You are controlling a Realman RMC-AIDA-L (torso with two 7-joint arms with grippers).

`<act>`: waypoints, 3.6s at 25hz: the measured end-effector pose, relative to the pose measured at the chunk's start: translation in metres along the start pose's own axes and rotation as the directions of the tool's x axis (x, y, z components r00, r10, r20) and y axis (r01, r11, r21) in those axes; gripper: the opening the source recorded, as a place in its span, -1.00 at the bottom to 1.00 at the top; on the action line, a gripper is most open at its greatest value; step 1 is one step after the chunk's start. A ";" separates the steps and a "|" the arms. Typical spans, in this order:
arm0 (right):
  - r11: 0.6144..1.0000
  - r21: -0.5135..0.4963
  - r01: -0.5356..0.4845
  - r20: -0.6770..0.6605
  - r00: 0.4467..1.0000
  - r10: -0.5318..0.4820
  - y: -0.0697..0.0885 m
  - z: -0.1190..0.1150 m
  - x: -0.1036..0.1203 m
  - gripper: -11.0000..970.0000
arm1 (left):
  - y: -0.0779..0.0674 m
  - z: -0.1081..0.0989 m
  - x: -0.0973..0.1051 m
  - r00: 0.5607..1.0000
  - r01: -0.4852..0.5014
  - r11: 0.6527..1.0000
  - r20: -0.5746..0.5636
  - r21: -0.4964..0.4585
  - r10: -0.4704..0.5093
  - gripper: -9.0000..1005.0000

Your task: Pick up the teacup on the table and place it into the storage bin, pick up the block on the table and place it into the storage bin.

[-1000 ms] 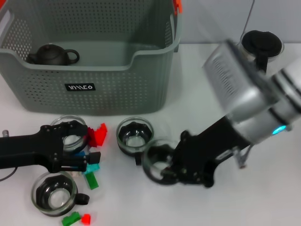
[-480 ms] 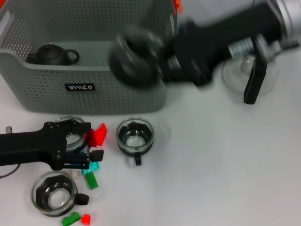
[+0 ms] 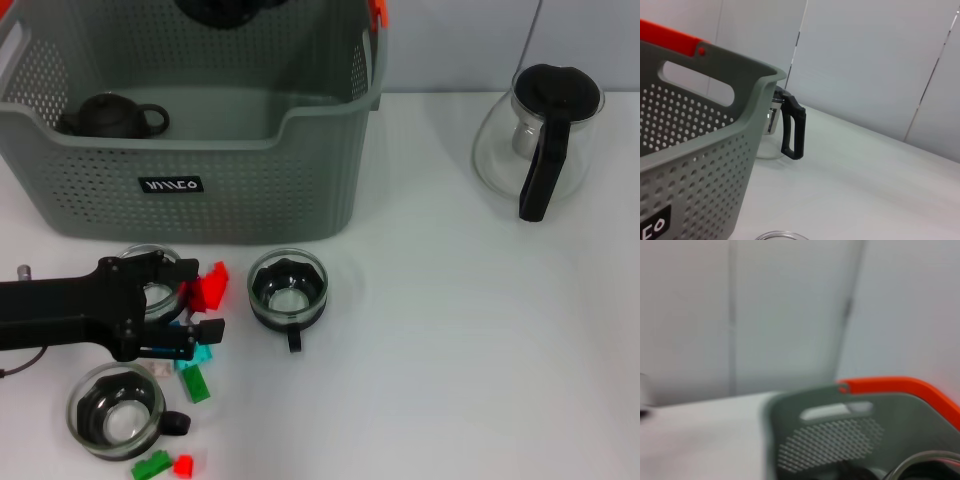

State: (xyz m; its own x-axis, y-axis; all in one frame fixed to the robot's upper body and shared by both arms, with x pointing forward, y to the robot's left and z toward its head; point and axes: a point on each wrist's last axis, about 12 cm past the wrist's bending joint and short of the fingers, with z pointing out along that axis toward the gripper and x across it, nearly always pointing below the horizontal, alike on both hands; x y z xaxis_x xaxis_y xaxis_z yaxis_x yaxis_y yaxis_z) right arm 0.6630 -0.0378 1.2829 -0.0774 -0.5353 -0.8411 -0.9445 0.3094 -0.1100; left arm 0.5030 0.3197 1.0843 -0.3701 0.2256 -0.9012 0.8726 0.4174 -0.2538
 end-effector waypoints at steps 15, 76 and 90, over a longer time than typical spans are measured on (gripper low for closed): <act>0.980 0.190 0.056 -0.122 0.992 -0.033 -0.010 0.064 0.056 -0.85 | 0.000 0.002 -0.002 1.000 -0.008 1.000 0.007 0.006 0.008 0.89; 0.999 -0.001 0.040 0.198 0.980 -0.039 0.013 -0.008 0.059 0.27 | -0.001 -0.001 0.000 1.000 0.004 1.000 0.010 -0.001 -0.004 0.89; 0.921 -0.350 0.169 -0.078 0.975 -0.208 0.066 -0.058 0.127 0.26 | -0.001 0.000 0.000 1.000 -0.001 1.000 0.003 0.004 0.001 0.89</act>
State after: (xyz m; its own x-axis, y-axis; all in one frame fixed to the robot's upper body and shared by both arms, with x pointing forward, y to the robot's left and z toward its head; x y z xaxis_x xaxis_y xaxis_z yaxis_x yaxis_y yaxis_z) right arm 0.5727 -0.1312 1.1994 0.0964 -0.6473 -0.7561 -0.9951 -0.0806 -0.0579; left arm 0.5021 0.3198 1.0844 -0.3684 0.2233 -0.9024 0.8741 0.4138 -0.2545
